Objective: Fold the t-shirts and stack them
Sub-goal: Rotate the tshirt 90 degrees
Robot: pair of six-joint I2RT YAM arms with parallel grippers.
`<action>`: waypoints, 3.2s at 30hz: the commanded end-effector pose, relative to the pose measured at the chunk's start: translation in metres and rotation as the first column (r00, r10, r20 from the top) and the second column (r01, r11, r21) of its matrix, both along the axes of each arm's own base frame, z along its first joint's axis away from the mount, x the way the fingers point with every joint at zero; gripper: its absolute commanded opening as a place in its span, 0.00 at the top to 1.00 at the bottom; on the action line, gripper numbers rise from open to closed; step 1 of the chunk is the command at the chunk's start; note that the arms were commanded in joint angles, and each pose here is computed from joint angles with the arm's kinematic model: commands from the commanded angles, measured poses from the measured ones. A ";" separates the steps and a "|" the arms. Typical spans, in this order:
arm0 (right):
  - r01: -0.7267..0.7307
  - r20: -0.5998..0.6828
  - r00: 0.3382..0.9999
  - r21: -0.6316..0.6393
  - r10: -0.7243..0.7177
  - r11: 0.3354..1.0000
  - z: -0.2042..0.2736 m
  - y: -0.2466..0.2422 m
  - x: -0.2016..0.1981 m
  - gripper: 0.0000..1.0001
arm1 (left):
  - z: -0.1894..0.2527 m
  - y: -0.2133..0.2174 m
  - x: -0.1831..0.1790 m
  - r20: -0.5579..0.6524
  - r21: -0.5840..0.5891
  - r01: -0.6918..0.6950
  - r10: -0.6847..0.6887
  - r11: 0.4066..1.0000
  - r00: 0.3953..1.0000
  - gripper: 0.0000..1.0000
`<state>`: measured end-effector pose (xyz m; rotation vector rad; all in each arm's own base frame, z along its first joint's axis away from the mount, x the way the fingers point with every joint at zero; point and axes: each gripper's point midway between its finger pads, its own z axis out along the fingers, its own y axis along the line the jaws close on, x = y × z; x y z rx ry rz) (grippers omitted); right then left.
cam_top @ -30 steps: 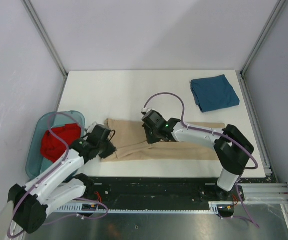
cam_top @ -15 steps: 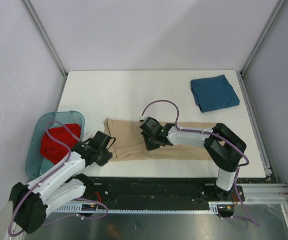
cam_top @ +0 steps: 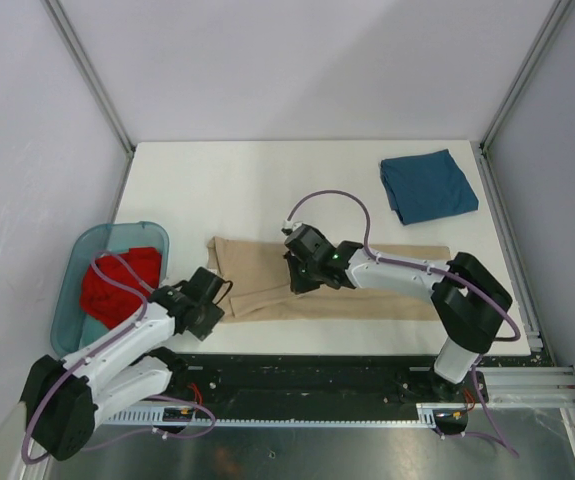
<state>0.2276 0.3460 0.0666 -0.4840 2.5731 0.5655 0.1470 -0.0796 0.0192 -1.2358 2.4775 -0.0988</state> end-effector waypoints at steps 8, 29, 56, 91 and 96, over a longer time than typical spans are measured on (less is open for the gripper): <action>0.048 0.070 0.996 0.082 -0.054 0.995 0.053 -0.014 0.014 0.93 | 0.008 -0.005 0.052 0.087 0.065 -0.090 0.085 0.994 0.993 0.63; 0.209 0.097 0.972 0.053 -0.213 0.976 0.064 -0.083 0.057 0.93 | 0.031 0.013 0.271 0.016 0.262 0.225 -0.237 0.939 0.971 0.77; 0.286 0.072 0.956 -0.034 -0.283 0.958 0.047 -0.155 0.052 0.89 | 0.050 -0.011 0.507 0.432 0.045 0.455 -0.428 0.889 0.794 0.49; 0.081 -0.060 0.992 -0.380 -0.112 0.921 -0.055 -0.120 -0.073 0.70 | 0.125 0.006 0.437 0.429 0.027 0.473 -0.437 0.881 0.790 0.22; 0.067 -0.098 0.990 -0.329 -0.105 0.942 -0.057 -0.104 -0.077 0.90 | 0.117 -0.001 0.424 0.402 0.017 0.490 -0.455 0.872 0.795 0.23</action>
